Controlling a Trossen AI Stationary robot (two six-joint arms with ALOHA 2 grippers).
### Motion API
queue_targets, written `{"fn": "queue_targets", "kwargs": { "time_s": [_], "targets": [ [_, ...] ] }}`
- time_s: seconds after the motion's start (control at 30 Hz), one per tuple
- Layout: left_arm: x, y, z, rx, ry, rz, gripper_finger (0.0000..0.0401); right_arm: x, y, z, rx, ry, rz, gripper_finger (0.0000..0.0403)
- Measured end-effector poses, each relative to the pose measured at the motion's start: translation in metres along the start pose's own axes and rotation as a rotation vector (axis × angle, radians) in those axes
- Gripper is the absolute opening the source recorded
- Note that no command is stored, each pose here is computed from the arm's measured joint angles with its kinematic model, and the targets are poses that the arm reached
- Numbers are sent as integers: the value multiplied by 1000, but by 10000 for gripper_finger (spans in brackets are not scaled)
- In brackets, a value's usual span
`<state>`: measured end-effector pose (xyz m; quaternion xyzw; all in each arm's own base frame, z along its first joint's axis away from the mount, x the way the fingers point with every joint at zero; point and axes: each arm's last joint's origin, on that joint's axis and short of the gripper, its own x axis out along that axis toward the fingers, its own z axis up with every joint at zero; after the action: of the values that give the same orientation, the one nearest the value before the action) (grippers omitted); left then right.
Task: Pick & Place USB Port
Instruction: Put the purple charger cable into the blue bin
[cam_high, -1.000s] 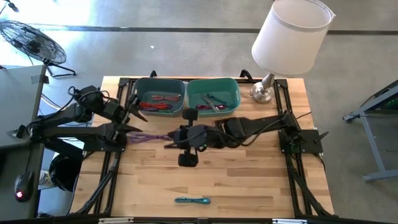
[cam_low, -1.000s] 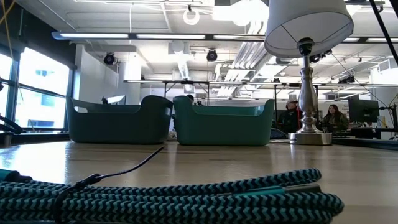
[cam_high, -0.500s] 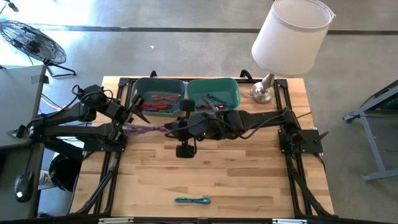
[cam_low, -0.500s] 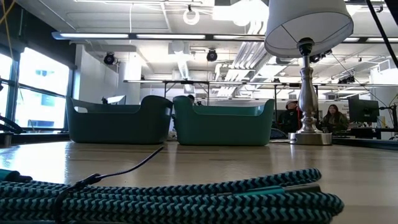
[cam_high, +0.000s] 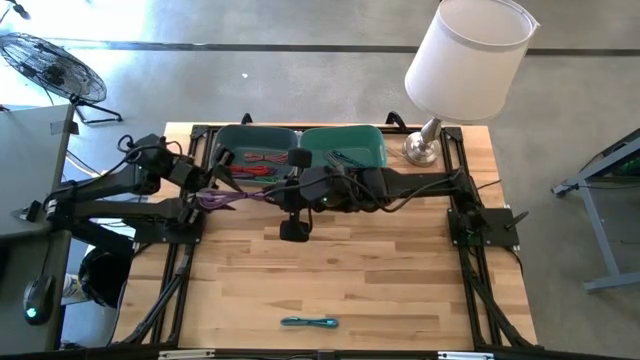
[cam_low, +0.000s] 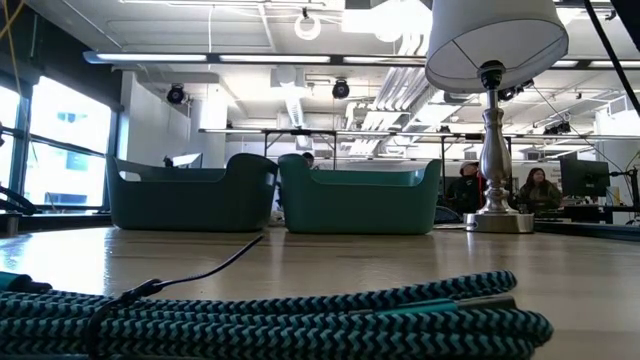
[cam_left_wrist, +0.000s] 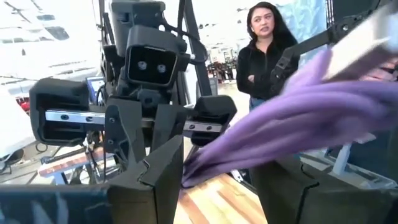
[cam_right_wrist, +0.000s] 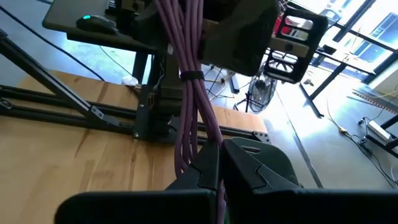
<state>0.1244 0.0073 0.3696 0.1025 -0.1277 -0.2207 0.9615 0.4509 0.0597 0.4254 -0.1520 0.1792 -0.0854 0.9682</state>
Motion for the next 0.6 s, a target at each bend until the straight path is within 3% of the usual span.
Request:
{"fn": "queue_targets", "kwargs": {
  "time_s": [0.17, 0.37, 0.6],
  "targets": [
    [7, 6, -3, 11, -2, 22, 154, 1, -2, -1, 9, 2, -1, 0],
    [6, 7, -1, 92, -12, 61, 22, 1, -2, -1, 10, 3, 5, 5],
    [0, 5, -1, 91, 20, 140, 21, 1, 0, -3, 37, 7, 78, 42]
  ]
}}
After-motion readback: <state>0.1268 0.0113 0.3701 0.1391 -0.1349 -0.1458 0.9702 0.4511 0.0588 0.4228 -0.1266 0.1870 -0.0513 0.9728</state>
